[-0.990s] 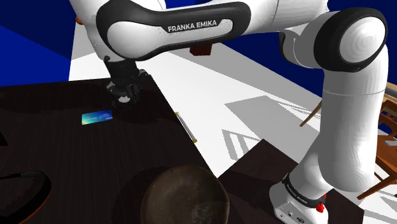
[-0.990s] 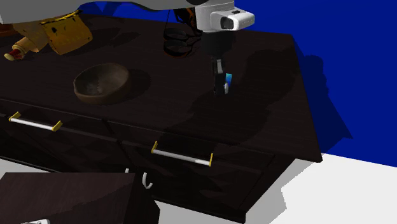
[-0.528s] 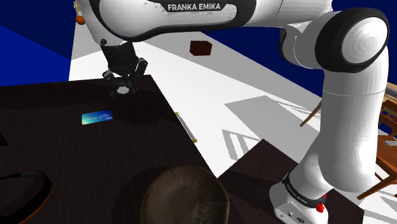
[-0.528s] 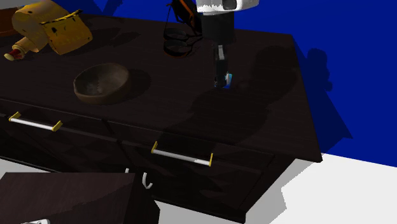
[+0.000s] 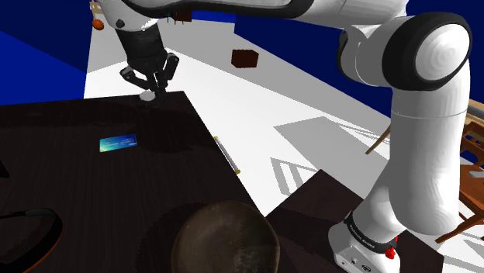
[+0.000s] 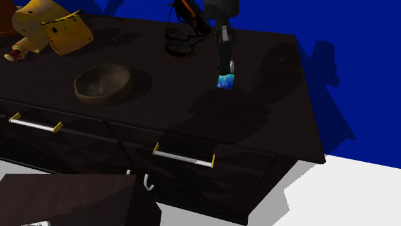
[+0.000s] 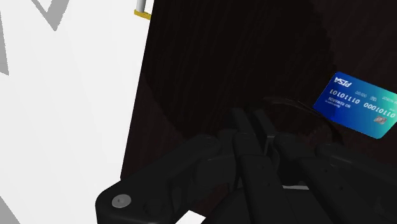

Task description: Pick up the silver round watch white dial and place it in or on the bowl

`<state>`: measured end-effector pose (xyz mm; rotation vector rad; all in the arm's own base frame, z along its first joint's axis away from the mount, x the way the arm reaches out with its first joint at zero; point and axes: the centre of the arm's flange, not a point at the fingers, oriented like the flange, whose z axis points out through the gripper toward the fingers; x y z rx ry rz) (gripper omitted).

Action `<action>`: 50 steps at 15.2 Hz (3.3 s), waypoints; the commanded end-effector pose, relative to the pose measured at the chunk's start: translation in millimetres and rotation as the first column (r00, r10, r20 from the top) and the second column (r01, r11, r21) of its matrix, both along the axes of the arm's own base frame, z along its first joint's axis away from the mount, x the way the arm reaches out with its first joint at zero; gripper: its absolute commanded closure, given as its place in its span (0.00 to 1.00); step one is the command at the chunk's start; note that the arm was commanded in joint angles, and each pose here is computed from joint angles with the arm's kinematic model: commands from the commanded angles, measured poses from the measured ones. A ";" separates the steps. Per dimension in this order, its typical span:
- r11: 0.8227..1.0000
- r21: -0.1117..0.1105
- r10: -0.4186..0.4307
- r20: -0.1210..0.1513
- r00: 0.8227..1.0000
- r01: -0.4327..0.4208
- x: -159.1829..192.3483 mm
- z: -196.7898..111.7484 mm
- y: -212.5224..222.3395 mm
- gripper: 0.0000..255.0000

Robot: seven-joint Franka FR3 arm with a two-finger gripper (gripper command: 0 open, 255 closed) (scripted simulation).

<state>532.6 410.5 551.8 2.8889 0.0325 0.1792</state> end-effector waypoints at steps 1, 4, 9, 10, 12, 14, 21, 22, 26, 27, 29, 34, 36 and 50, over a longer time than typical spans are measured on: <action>1.000 0.000 0.000 0.000 1.000 0.000 1.1 10.0 0.1 1.00; 1.000 0.000 0.000 0.000 1.000 0.000 -25.2 12.7 2.2 1.00; 1.000 0.000 0.000 0.000 1.000 0.000 -90.9 15.5 7.8 1.00; 1.000 0.000 0.000 0.000 1.000 0.000 -104.1 16.1 8.9 1.00; 1.000 0.000 0.000 0.000 1.000 0.000 -130.3 17.2 11.1 1.00; 1.000 0.000 0.000 0.000 1.000 0.000 -156.6 18.3 13.3 1.00; 1.000 0.000 0.000 0.000 1.000 0.000 -248.6 22.2 21.0 1.00; 1.000 0.000 0.000 0.000 1.000 0.000 -261.7 22.7 22.1 1.00; 1.000 0.000 0.000 0.000 1.000 0.000 -314.3 24.9 26.5 1.00; 1.000 0.000 0.000 0.000 1.000 0.000 -327.4 25.5 27.6 1.00; 1.000 0.000 0.000 0.000 1.000 0.000 -353.7 26.6 29.8 1.00; 1.000 0.000 0.000 0.000 1.000 0.000 -379.5 11.8 31.9 1.00; 1.000 0.000 0.000 0.000 1.000 0.000 -379.5 1.3 31.9 1.00; 1.000 0.000 0.000 0.000 1.000 0.000 -379.5 -58.4 31.9 1.00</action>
